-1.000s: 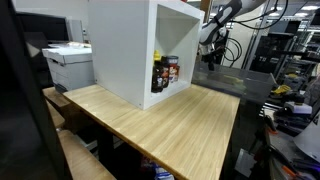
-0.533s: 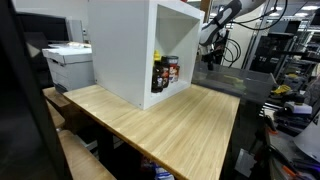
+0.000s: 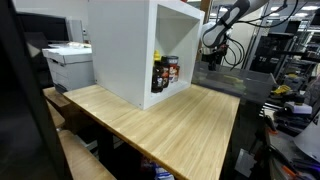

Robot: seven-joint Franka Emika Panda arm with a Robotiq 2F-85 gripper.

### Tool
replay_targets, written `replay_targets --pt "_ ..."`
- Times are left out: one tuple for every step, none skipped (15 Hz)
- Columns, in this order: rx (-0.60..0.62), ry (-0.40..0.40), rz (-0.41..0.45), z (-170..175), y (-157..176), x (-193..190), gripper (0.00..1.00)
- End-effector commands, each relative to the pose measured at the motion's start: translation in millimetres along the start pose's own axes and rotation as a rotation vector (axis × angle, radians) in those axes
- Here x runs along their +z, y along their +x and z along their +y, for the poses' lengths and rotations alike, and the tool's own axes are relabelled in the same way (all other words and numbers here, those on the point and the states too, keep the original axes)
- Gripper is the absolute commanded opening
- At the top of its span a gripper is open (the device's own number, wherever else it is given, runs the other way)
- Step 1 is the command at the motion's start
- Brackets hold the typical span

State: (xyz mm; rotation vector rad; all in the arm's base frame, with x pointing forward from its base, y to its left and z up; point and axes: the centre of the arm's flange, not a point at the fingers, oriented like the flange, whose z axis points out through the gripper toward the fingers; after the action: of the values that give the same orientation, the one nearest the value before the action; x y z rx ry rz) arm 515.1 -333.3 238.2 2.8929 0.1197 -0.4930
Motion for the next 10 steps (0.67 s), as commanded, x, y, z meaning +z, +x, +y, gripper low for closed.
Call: replay_targets --pt "0.033 -0.04 0.035 -20.8 -24.0 6.3 0.67" --pt "0.037 -0.046 0.041 -21.9 -25.4 6.1 0.67" --pt "0.044 -0.055 0.052 -25.2 -29.1 6.1 0.67" --pt "0.052 -0.064 0.063 -27.3 -33.0 5.3 0.67" --pt "0.059 -0.073 0.072 -29.3 -35.9 5.1 0.67" --pt "0.065 -0.079 0.082 -31.1 -38.8 4.2 0.67" --pt "0.076 -0.088 0.091 -33.1 -41.8 3.8 0.67" --pt "0.084 -0.097 0.105 -35.9 -45.0 3.3 0.67" --pt "0.093 -0.104 0.113 -37.9 -47.3 2.8 0.67" --pt "0.109 -0.116 0.128 -40.7 -50.8 2.1 0.67"
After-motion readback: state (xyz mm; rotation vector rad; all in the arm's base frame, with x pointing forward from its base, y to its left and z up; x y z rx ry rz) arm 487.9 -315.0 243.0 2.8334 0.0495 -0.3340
